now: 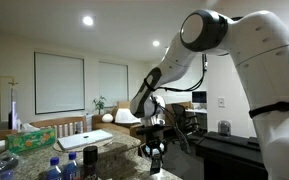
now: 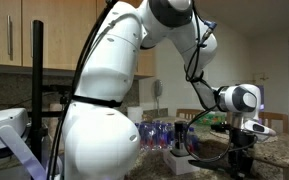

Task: Put the black object, the bottle with a black lid and the white tape on the counter top

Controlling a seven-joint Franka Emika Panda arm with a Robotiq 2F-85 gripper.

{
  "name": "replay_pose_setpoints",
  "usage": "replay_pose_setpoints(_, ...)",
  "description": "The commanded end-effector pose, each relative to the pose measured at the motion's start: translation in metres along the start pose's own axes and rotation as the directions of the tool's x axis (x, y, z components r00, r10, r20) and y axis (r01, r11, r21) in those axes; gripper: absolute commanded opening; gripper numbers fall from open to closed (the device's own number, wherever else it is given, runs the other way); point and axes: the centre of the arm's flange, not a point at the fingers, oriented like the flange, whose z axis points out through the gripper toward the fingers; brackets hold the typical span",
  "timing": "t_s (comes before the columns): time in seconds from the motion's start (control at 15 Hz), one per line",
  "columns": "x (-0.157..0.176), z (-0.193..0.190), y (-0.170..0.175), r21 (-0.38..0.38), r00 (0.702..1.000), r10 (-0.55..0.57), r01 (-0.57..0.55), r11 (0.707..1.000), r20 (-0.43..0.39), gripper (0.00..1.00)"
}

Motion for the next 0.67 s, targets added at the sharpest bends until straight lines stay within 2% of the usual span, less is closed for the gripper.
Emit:
replay_pose_setpoints(0.0,-0.008,-0.017,0.004,0.081,0.999,0.012,-0.009,0.997,-0.03,0.17)
replay_pose_setpoints(0.07,0.002,-0.001,-0.002,0.028,0.999,0.044,-0.044,0.999,-0.003,0.42)
replay_pose_setpoints(0.2,0.0,-0.011,-0.003,0.047,0.999,0.037,-0.036,0.998,-0.021,0.42)
replay_pose_setpoints(0.27,-0.001,-0.014,-0.003,0.052,0.999,0.035,-0.034,0.998,-0.025,0.17)
replay_pose_setpoints(0.33,0.002,-0.018,-0.01,0.132,0.987,0.161,-0.159,0.978,-0.004,0.17)
replay_pose_setpoints(0.6,0.036,-0.007,-0.035,0.233,0.953,0.288,-0.303,0.924,0.096,0.17)
